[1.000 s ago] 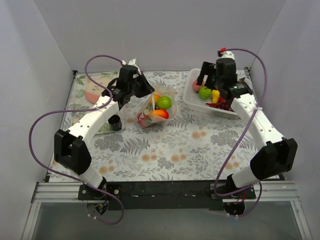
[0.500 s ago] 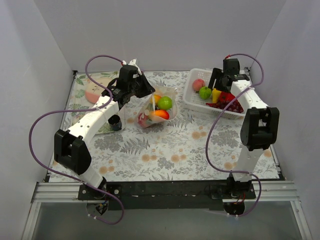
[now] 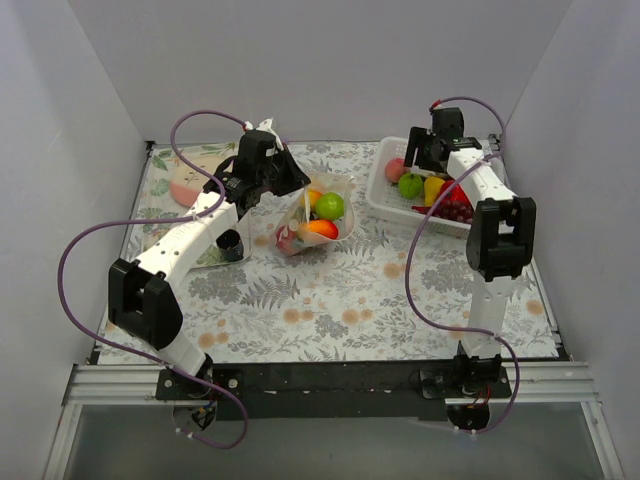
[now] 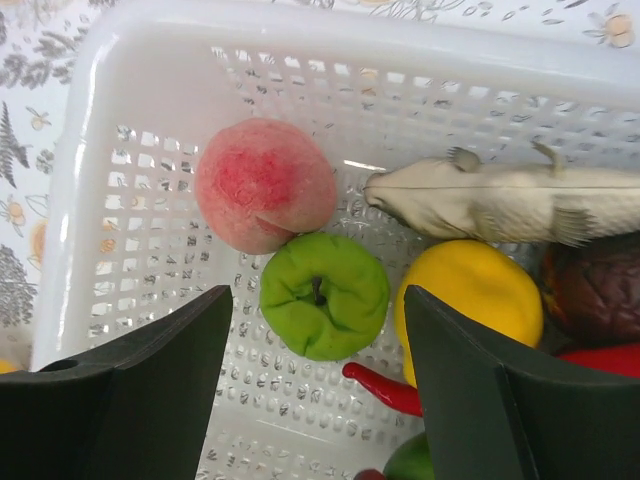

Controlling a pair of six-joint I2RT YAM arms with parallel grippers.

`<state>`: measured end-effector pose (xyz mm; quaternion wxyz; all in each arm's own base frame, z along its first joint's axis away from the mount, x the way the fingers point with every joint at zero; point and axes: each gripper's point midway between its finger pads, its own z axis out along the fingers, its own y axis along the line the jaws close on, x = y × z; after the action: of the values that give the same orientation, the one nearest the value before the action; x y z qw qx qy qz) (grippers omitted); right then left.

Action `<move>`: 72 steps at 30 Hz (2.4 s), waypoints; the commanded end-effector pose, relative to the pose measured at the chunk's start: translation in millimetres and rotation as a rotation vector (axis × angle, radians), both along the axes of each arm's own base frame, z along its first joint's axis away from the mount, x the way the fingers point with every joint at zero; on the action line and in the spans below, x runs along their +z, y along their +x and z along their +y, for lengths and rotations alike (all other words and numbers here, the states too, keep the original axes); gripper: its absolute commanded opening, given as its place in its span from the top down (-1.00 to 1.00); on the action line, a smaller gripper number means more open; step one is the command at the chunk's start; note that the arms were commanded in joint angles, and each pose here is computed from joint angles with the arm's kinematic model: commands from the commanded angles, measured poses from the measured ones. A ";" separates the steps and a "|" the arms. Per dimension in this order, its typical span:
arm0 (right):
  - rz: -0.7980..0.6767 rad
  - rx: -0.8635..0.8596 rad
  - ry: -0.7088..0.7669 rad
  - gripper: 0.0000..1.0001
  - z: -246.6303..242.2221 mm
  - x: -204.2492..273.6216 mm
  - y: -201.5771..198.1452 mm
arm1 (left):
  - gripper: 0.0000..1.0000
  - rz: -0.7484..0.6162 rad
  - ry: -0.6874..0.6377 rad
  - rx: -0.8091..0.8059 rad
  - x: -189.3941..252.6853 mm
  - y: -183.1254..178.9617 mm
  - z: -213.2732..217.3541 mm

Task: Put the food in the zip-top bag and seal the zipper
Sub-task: Pick up the fake fruit from the bin, then place the fake fruit in the zipper food storage bag.

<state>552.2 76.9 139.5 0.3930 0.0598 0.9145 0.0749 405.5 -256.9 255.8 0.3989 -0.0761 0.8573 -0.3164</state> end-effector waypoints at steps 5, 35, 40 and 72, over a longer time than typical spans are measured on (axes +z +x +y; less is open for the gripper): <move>-0.025 0.223 -0.038 -0.63 22.6 -13.2 15.5 | 1.00 -0.073 -0.027 -0.012 34.0 -0.5 1.1; 0.047 0.179 -0.139 0.35 30.2 5.5 -6.8 | 1.00 -0.072 -0.008 0.005 33.8 -0.6 5.9; 0.011 0.138 -0.112 0.41 25.1 46.0 -27.8 | 1.00 -0.059 -0.016 0.019 30.6 1.4 5.4; -0.165 0.583 0.059 -0.83 237.7 135.3 -191.8 | 1.00 -0.011 -0.037 0.045 16.5 7.8 6.1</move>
<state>359.1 301.4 256.1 0.4087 -0.1888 0.8749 0.1785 410.1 -253.9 254.5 0.3895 -0.0983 0.8606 -0.3131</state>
